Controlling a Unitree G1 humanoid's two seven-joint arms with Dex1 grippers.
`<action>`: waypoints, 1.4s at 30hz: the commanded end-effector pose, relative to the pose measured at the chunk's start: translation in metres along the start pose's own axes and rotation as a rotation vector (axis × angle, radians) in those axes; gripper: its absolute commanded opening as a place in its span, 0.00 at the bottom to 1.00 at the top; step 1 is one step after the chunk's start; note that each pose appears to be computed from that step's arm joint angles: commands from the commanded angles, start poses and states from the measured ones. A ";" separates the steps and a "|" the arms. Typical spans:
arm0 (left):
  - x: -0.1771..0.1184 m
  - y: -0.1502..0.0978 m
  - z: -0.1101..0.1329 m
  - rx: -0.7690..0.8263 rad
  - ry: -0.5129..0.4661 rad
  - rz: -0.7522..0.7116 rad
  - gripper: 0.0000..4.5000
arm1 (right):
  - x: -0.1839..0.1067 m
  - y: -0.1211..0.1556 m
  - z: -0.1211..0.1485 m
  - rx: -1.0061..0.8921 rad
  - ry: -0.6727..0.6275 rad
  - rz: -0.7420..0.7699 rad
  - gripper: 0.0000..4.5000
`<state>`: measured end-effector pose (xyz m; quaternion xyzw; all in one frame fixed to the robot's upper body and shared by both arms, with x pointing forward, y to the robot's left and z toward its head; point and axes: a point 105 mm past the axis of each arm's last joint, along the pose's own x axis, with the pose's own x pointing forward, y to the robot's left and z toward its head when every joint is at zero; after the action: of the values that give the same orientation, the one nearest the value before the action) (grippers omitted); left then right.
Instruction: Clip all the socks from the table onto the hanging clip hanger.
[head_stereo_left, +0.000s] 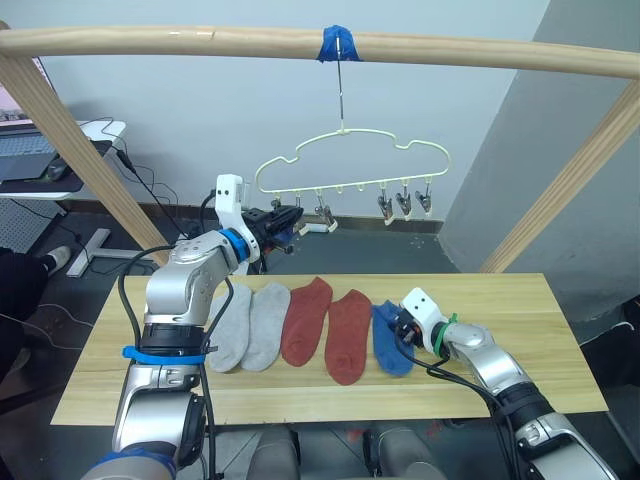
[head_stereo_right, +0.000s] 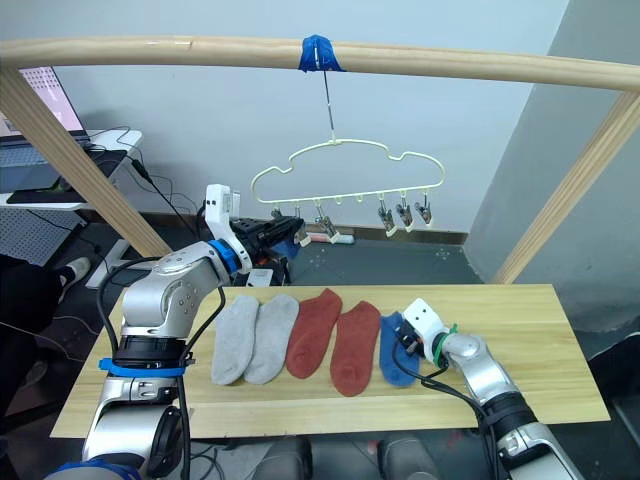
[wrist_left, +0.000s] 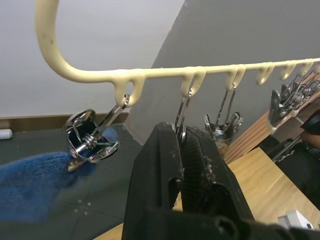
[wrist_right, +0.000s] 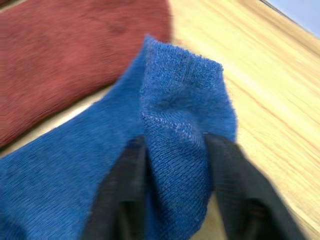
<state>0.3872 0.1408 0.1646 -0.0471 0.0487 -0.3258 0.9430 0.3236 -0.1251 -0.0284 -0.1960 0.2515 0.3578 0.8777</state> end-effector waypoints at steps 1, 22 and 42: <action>-0.003 -0.001 -0.001 -0.084 0.009 -0.002 0.01 | -0.007 0.000 0.007 -0.022 -0.047 0.004 0.06; 0.003 -0.029 0.012 -0.661 0.054 -0.182 0.01 | -0.040 0.043 0.181 -0.357 -0.501 0.041 0.01; -0.004 -0.023 0.011 -0.662 0.056 -0.164 0.01 | -0.044 0.027 0.205 -0.501 -0.551 -0.078 0.01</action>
<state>0.3724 0.1225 0.1734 -0.3462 0.1843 -0.3669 0.8435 0.3434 -0.0234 0.1390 -0.3029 -0.0587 0.4194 0.8538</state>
